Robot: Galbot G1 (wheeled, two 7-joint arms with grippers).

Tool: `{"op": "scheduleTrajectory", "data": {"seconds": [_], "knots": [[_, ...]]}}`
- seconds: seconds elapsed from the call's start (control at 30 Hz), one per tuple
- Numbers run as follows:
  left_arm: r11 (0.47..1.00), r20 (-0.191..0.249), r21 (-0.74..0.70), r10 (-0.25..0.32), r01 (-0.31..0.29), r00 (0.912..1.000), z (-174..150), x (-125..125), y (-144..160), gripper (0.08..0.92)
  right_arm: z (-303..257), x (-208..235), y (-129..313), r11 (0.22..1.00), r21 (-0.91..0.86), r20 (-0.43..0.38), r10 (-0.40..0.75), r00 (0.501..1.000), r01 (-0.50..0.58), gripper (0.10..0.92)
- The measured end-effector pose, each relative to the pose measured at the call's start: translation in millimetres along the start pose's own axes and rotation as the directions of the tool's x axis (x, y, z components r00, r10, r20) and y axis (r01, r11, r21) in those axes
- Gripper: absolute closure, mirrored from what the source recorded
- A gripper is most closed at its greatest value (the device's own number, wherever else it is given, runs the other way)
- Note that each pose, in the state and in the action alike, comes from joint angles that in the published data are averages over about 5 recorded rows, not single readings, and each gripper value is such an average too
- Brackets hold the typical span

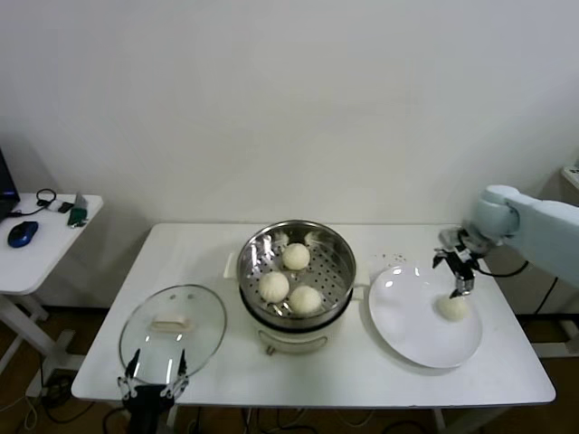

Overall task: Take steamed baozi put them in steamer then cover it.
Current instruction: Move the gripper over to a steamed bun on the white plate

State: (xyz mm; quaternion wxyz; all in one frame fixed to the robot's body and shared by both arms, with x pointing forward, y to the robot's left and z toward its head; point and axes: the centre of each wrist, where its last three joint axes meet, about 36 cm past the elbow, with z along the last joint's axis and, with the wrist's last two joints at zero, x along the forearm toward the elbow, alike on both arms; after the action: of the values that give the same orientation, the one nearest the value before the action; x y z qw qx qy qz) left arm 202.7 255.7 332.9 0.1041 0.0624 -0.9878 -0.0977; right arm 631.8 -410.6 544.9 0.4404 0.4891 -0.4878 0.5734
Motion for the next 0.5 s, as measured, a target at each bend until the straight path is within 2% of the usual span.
{"op": "scheduleTrajectory", "data": {"seconds": [0.27, 0.5], "knots": [[1.0, -0.016, -0.002, -0.011, 0.011, 0.9998, 5.1, 1.4, -0.6, 0.177, 26.4, -41.3, 9.7, 0.998, -0.058, -0.047, -0.016, 0.999, 0.013, 0.2], [1.0, -0.023, -0.009, -0.018, 0.018, 0.9996, 7.6, 0.9, 1.5, 0.177, 34.0, -65.8, 10.9, 0.995, -0.091, -0.058, -0.034, 0.998, 0.028, 0.2]]}}
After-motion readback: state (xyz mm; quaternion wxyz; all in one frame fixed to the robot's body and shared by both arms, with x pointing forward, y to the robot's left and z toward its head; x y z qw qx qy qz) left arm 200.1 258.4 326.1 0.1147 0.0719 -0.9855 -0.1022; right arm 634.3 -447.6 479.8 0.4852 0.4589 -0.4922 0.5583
